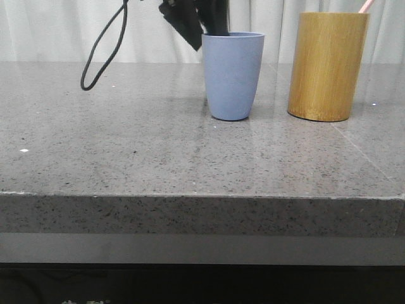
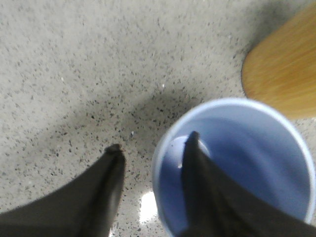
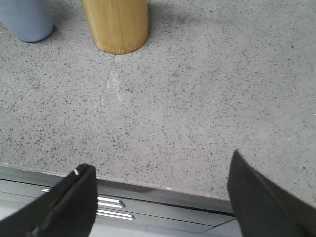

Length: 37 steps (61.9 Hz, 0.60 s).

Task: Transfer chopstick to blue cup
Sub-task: 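Carry the blue cup with the left gripper beside the bamboo holder, then open the left gripper and lift it away from the cup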

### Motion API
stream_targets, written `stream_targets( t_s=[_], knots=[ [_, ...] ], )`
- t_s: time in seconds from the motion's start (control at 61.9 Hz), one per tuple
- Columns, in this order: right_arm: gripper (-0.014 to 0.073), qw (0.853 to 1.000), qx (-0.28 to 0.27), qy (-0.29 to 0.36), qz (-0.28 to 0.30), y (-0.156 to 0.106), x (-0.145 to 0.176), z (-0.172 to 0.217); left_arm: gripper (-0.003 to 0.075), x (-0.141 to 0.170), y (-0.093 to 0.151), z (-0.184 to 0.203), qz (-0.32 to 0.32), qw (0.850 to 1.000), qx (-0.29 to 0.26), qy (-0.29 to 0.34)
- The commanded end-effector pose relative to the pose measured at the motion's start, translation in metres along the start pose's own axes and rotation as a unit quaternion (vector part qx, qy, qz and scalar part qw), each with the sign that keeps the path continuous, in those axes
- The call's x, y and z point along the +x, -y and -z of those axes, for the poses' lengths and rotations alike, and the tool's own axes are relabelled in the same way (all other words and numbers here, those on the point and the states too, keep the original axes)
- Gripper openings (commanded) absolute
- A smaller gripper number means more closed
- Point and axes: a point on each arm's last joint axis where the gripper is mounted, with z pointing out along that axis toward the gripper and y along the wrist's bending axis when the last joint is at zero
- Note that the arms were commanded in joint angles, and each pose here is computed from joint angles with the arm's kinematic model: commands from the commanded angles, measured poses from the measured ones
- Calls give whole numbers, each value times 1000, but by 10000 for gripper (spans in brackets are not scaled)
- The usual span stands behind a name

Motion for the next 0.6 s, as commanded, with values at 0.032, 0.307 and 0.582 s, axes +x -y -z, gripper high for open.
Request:
stream_targets(
  t_s=[0.032, 0.307, 0.582],
  knots=[
    [561, 999, 1, 39, -3, 0, -13, 4, 376, -11, 10, 48, -2, 998, 10, 63],
    [561, 997, 5, 72, -1, 0, -22, 9, 367, -11, 15, 95, -4, 994, 12, 106],
    [561, 990, 61, 117, -44, 9, -51, 30, 367, 0, 10, 164, 0, 987, 3, 163]
  ],
)
